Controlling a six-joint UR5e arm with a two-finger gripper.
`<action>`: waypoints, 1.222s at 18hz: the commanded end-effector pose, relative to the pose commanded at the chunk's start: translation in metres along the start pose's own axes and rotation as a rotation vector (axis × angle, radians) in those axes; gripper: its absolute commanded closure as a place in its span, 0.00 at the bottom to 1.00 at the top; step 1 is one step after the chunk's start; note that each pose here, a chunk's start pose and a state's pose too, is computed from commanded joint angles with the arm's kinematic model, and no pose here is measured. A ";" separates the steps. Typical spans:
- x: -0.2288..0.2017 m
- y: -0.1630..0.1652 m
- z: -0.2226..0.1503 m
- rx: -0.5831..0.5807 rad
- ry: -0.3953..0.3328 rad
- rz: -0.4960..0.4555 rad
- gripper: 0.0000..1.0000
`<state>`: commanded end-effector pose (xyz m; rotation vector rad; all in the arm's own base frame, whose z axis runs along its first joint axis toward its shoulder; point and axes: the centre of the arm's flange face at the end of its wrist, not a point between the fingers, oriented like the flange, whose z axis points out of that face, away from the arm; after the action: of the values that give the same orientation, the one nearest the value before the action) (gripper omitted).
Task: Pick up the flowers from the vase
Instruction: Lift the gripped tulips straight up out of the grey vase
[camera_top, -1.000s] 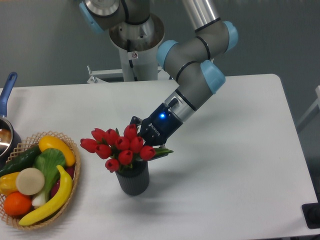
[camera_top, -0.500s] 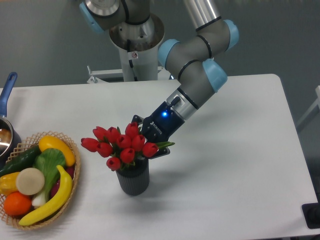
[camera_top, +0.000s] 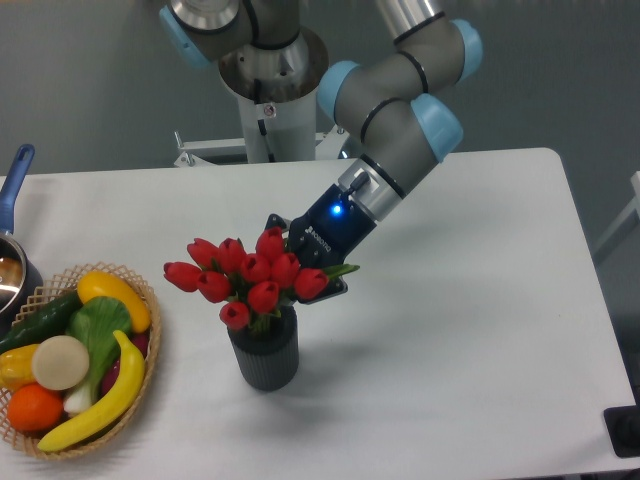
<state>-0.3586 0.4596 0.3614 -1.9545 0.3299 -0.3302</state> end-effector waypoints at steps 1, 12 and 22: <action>0.002 -0.005 -0.002 0.003 -0.004 0.001 0.64; 0.021 -0.064 -0.040 0.030 -0.069 -0.068 0.64; 0.029 -0.141 -0.070 0.094 -0.098 -0.145 0.64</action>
<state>-0.3474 0.4440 0.5201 -1.8983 0.1067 -0.3362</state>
